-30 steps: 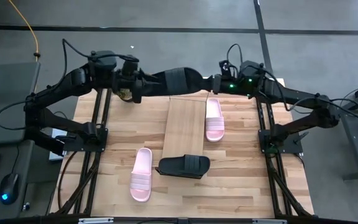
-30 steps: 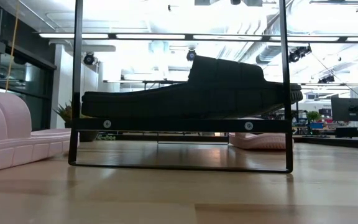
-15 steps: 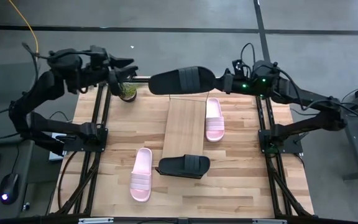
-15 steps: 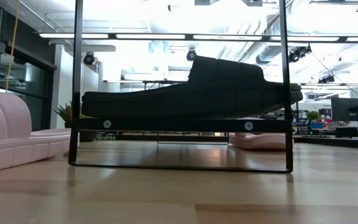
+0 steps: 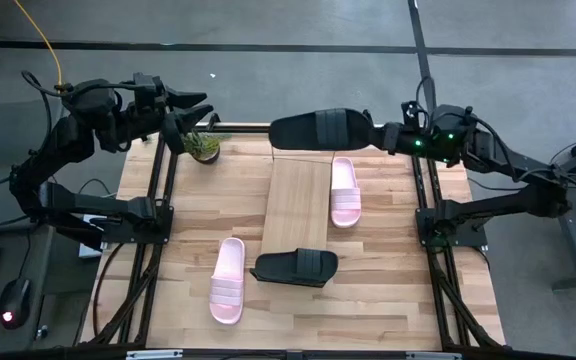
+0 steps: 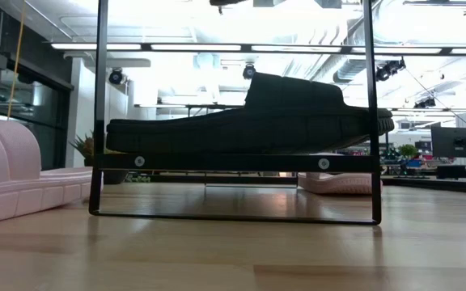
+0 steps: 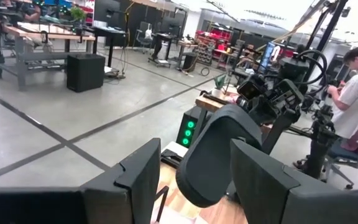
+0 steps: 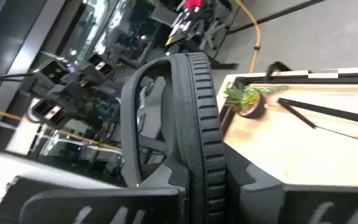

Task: Pick and place slides into the shelf
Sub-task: Put the black slide on the shelf

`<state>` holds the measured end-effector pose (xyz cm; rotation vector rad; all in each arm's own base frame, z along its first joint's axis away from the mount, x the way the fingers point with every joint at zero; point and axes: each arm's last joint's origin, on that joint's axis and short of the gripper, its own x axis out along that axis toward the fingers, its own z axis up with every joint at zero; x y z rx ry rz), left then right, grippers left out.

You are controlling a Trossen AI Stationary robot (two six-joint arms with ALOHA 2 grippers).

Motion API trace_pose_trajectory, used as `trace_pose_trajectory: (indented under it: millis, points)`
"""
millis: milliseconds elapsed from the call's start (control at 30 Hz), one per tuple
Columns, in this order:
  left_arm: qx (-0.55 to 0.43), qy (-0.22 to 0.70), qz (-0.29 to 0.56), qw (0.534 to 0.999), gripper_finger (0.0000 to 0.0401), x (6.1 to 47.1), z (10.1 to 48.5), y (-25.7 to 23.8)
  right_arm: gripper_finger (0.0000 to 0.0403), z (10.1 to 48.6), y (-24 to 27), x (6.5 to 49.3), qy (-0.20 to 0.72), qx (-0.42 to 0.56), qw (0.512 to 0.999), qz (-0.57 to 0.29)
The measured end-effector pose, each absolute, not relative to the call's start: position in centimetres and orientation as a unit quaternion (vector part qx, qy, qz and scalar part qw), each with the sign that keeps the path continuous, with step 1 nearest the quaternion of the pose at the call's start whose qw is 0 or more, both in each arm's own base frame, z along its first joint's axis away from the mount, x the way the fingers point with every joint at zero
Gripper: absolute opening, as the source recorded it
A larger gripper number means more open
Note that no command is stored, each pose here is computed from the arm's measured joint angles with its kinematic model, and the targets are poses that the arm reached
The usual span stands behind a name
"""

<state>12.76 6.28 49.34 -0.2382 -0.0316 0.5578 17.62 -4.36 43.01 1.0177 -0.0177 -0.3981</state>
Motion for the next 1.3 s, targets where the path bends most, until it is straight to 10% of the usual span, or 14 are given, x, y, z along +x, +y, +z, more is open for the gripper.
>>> trace_pose_trajectory:
  millis: [1300]
  points:
    - [-0.123, 0.017, 0.278, 0.953, 0.0179, 14.6, 48.5, 7.1, 0.0043, 29.1, 2.9, 19.6, -0.073, 0.623, 0.770, -0.116]
